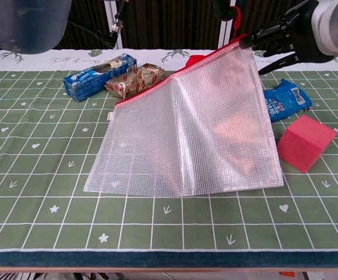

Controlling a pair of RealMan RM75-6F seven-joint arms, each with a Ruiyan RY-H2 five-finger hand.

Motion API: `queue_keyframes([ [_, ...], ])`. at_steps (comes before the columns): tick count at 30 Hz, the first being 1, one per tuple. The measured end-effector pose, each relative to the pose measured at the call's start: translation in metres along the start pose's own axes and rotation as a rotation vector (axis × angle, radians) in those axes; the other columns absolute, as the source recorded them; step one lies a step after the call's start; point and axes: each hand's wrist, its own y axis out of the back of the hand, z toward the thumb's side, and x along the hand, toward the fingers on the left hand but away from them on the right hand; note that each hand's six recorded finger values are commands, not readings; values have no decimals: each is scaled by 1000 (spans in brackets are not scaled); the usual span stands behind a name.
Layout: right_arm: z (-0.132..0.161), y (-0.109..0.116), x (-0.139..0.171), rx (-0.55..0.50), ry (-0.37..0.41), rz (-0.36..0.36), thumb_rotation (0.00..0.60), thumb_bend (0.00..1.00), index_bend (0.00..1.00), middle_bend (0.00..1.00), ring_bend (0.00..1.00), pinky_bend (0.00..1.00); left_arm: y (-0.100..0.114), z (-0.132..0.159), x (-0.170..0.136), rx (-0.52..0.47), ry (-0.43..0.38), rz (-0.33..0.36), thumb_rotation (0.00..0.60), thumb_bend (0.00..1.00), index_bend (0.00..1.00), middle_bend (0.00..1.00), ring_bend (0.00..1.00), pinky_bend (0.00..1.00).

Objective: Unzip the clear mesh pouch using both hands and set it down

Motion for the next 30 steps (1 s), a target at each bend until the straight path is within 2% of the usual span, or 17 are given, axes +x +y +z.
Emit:
queue_keyframes([
  [26,2,0,1,-23,0,2,600,514,517,82,0,203,2,0,0,1,-6,4,600,470,592,127,0,0],
  [30,1,1,1,-24,-7,-1,600,523,542,85,0,203,3,1,0,-3,-5,6,600,471,592,127,0,0],
])
